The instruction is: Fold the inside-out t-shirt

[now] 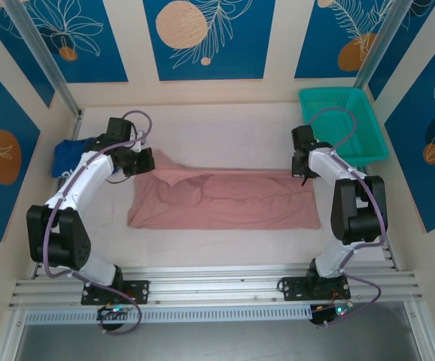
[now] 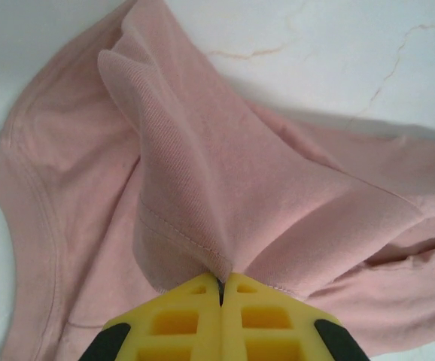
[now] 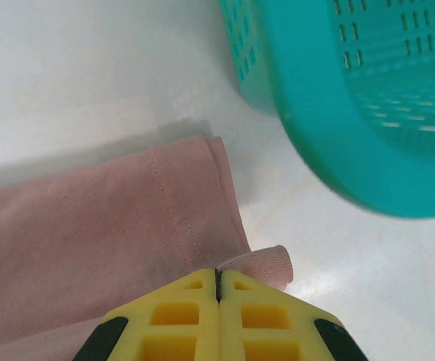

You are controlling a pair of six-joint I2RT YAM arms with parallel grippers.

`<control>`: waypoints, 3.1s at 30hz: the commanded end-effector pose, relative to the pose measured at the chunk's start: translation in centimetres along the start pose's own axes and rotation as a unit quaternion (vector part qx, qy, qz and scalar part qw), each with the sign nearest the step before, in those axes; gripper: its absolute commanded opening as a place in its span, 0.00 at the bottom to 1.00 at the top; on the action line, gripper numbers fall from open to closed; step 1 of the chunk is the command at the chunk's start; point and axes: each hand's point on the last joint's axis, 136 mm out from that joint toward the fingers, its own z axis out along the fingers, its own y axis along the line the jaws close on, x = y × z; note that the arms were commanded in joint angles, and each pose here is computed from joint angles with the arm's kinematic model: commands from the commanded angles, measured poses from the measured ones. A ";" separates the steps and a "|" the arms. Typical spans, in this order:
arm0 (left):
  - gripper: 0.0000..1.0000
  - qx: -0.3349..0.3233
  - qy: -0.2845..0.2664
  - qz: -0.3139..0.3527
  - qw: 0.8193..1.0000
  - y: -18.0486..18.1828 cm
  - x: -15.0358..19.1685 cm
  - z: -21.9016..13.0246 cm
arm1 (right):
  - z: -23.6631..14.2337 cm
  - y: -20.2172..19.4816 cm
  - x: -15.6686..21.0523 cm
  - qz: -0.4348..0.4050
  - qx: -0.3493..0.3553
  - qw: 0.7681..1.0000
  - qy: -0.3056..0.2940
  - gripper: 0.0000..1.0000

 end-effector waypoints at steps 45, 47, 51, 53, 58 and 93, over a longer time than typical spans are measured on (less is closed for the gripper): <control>0.00 0.018 0.069 -0.053 0.996 1.1 7.0 2.2 | -23.7 38.6 11.1 -0.346 -0.455 0.745 -0.343 0.82; 0.00 0.019 0.071 -0.055 0.996 1.1 7.1 2.2 | -24.1 40.0 11.3 -0.361 -0.427 0.734 -0.385 0.83; 0.00 0.020 0.073 -0.055 0.996 1.1 7.2 2.3 | -23.8 41.4 10.8 -0.361 -0.381 0.728 -0.440 0.85; 0.00 0.019 0.072 -0.054 0.996 1.1 7.2 2.3 | -23.4 41.9 10.7 -0.366 -0.358 0.725 -0.460 0.85; 0.00 0.018 0.073 -0.052 0.996 1.2 7.2 2.4 | -22.6 43.3 10.5 -0.375 -0.310 0.720 -0.494 0.86; 0.35 -0.020 0.077 -0.036 0.996 2.2 7.2 1.3 | -19.5 39.2 14.0 -0.444 -0.283 0.741 -0.417 0.15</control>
